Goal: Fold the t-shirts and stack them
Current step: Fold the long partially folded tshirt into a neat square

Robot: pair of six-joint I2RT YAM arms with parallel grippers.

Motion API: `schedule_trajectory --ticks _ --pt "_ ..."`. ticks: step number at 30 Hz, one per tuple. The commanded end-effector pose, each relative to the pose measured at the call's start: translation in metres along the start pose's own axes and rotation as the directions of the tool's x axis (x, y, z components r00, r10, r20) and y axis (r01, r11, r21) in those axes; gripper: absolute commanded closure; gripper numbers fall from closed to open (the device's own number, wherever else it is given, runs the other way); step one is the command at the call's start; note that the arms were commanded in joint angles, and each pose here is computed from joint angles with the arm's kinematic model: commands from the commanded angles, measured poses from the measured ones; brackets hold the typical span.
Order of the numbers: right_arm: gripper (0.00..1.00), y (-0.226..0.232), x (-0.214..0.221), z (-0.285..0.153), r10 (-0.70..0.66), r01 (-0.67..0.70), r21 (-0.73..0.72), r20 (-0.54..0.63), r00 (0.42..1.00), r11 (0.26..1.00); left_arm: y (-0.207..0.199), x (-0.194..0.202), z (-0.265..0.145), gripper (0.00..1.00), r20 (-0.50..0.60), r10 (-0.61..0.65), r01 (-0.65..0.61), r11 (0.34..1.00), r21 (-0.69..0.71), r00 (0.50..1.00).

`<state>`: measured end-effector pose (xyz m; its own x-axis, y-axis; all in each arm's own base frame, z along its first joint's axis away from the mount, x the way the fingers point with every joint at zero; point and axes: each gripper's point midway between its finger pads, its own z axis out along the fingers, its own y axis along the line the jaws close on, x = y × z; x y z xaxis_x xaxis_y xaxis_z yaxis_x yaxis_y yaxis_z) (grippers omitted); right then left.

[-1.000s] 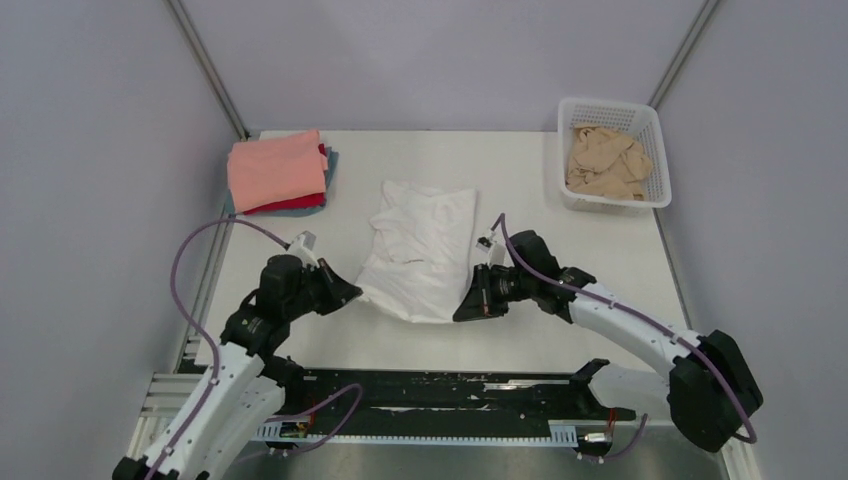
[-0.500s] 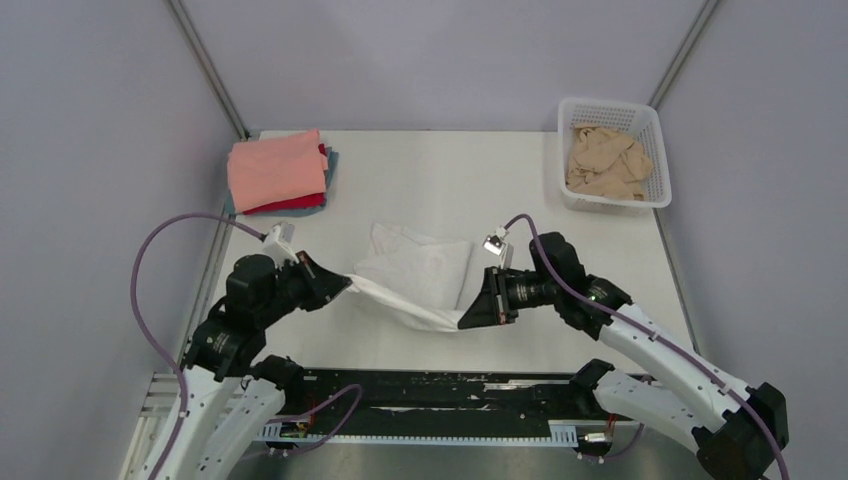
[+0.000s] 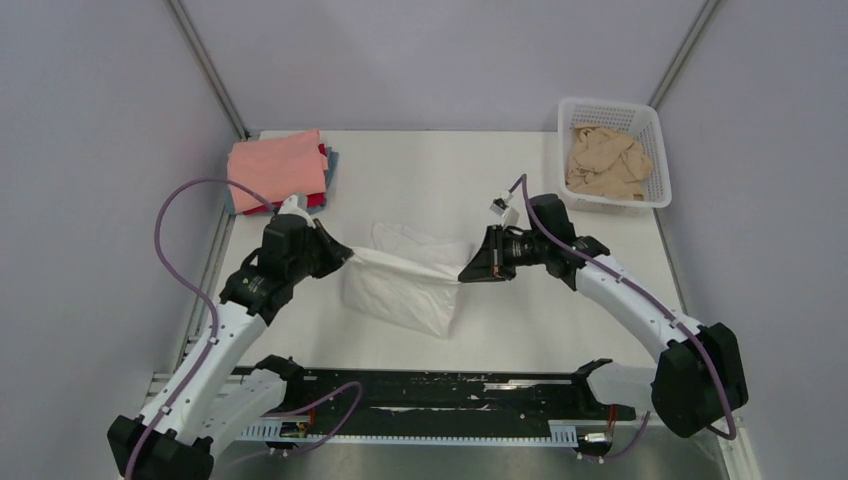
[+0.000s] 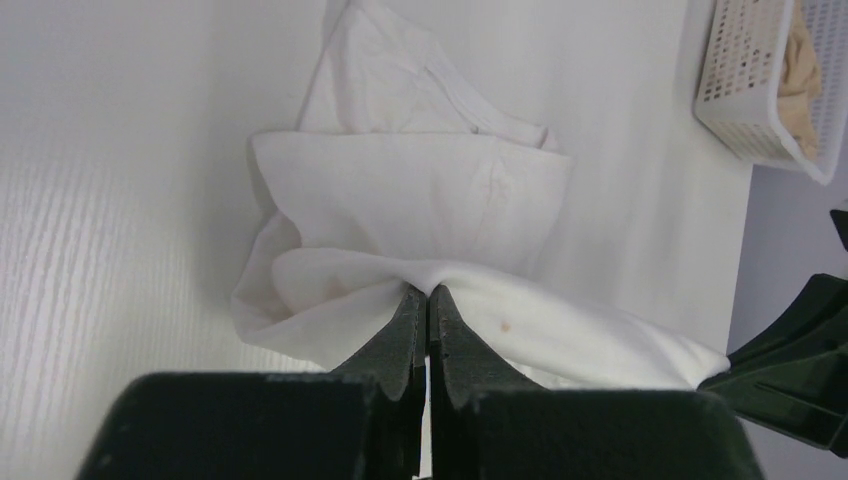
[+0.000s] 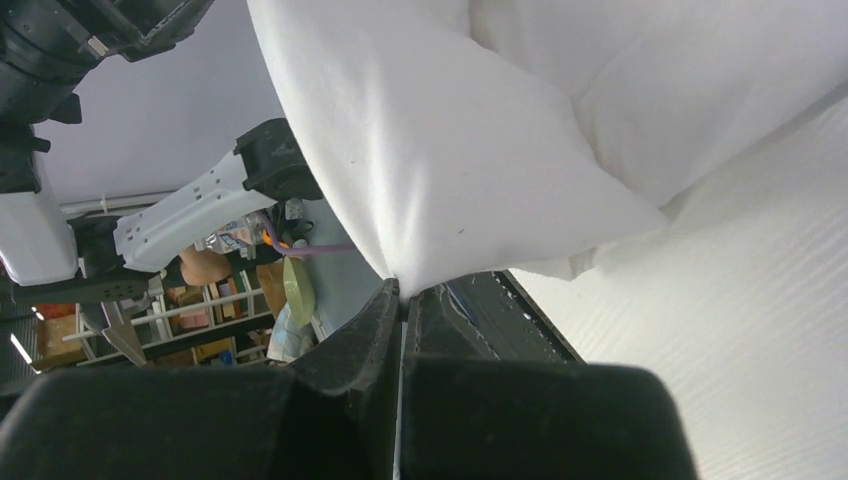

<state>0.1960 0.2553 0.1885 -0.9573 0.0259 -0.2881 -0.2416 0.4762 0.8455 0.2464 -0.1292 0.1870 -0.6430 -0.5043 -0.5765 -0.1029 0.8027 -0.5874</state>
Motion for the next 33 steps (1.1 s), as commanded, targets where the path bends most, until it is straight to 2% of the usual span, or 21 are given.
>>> schedule_trajectory --ticks 1,6,13,19,29,31,32,33 --pt "1.00 0.022 -0.021 0.002 -0.076 0.077 -0.095 0.015 0.997 0.993 -0.007 -0.052 -0.007 1.00 0.201 -0.007 0.014 0.999 -0.034 0.980" --pt "1.00 0.021 -0.029 0.004 -0.049 0.050 -0.114 0.016 0.999 0.992 -0.008 -0.062 -0.006 1.00 0.232 -0.008 0.014 1.000 -0.023 0.973" --pt "1.00 -0.020 -0.043 0.002 0.043 -0.038 -0.072 0.067 0.997 0.997 -0.009 -0.074 0.014 1.00 0.242 -0.007 0.019 0.999 -0.045 0.970" --pt "1.00 -0.051 -0.055 0.010 0.094 -0.091 -0.045 0.069 0.993 0.995 -0.013 -0.082 0.053 1.00 0.196 0.006 0.009 0.997 -0.075 0.981" --pt "0.99 -0.112 -0.099 0.027 0.154 -0.167 0.075 0.154 0.976 0.983 0.012 -0.083 0.137 1.00 0.088 0.005 0.011 0.983 -0.184 0.996" --pt "0.93 -0.121 -0.105 0.031 0.159 -0.174 0.089 0.157 0.975 0.981 0.014 -0.082 0.150 1.00 0.057 0.007 0.004 0.982 -0.189 0.998" --pt "0.86 -0.124 -0.109 0.032 0.160 -0.176 0.091 0.158 0.974 0.980 0.014 -0.083 0.154 1.00 0.047 0.009 0.000 0.982 -0.188 0.999" --pt "0.73 -0.129 -0.115 0.033 0.162 -0.179 0.094 0.162 0.973 0.979 0.012 -0.080 0.162 0.93 0.013 0.013 -0.011 0.984 -0.180 1.000"
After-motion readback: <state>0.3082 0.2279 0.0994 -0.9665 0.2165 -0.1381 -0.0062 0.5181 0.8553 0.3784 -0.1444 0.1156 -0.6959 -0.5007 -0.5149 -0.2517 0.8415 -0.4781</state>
